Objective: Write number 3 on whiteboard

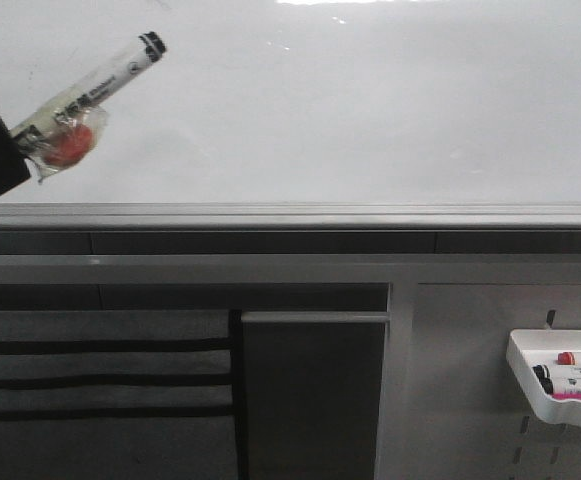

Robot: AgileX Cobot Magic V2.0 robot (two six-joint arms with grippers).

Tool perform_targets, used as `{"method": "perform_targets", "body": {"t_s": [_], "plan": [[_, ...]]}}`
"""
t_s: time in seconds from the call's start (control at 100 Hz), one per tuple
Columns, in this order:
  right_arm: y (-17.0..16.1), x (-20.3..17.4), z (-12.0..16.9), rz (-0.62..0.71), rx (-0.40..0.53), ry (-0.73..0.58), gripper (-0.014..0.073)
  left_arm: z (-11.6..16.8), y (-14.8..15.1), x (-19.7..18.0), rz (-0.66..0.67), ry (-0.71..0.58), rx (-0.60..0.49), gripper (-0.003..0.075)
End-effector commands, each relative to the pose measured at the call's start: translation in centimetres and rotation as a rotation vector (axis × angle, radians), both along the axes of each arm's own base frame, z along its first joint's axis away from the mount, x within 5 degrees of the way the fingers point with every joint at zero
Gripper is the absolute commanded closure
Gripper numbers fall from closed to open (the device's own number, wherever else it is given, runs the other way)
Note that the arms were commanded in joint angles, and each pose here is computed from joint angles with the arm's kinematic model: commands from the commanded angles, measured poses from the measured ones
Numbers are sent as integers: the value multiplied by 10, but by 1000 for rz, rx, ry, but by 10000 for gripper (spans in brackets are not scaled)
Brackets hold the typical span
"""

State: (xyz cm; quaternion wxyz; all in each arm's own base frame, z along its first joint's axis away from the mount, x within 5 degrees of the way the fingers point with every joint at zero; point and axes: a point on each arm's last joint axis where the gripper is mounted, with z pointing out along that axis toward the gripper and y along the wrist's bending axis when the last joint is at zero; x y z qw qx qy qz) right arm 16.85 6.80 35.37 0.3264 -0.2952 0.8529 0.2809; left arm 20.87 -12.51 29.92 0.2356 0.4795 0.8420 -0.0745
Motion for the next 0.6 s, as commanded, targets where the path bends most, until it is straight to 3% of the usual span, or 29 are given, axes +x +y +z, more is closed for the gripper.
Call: {"method": "perform_targets", "body": {"t_s": [0.0,0.16,0.32,0.59], "plan": [[13,10,17,112,17,-60,260,22,-17,-13,-130,-34,-97,714],[49,23,19,337,-111,-79,260,28,-41,-29,-316,-34,-183,714],[90,23,21,584,-216,-199,260,29,-50,-38,-382,-36,-189,714],[132,27,20,670,-243,-295,260,29,-54,-41,-438,-63,-180,714]]}}
